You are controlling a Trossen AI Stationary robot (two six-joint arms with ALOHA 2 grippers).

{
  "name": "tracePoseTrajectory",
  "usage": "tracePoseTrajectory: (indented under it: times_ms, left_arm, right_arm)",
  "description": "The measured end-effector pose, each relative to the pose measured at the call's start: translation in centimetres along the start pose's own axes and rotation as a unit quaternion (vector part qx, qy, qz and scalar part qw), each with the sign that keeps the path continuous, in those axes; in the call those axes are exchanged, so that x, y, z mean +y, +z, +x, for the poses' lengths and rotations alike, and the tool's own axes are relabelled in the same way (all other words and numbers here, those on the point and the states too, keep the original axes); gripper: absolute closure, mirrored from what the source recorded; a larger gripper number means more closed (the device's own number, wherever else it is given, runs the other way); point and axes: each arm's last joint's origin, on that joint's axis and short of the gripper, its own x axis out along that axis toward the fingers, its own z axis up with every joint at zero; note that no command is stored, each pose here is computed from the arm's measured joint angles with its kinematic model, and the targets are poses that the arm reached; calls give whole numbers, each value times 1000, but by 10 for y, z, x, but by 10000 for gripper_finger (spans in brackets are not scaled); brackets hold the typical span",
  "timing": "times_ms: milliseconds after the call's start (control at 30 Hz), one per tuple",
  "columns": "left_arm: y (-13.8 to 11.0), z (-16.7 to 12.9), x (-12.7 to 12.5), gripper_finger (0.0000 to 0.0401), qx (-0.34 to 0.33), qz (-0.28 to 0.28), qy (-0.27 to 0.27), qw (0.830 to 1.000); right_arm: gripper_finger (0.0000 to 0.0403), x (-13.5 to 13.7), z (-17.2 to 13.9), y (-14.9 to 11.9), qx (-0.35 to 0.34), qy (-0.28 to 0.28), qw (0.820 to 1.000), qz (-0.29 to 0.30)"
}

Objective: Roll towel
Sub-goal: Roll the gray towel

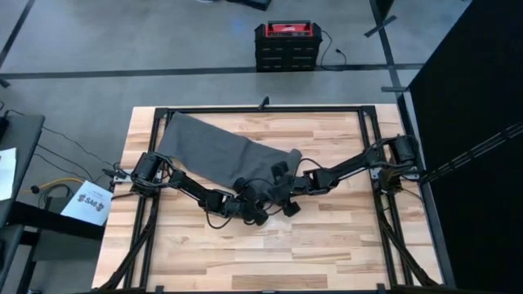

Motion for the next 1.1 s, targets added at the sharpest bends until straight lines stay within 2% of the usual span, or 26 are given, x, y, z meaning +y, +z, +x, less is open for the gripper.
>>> tracePoseTrajectory:
  times_ms: [167,367,467,633,767,833,967,1100]
  left_arm:
    - [0,0,0,268,-2,9,1,1000]
    - [5,-4,-2,268,0,22,-13,1000]
    - [15,-13,-6,268,-12,24,-29,999]
    - [31,-31,-7,268,-13,27,-46,999]
    - [45,-52,-5,268,3,30,-65,997]
    - [47,-59,1,268,25,31,-46,998]
    - [36,-57,18,268,67,22,41,997]
    - [19,-46,25,268,93,10,74,993]
  right_arm:
    - [403,3,-1,5,-34,42,999,-1]
    - [403,-15,-8,8,-52,21,998,-5]
    - [403,-27,-11,5,-47,8,999,3]
    - [403,-28,-14,0,-28,40,998,-36]
    - [403,-28,-14,-1,-40,59,996,-61]
    - [403,-29,-14,0,-52,78,993,-69]
    - [403,-33,-8,-5,-70,98,990,-79]
    - [403,-38,1,-10,-73,110,988,-79]
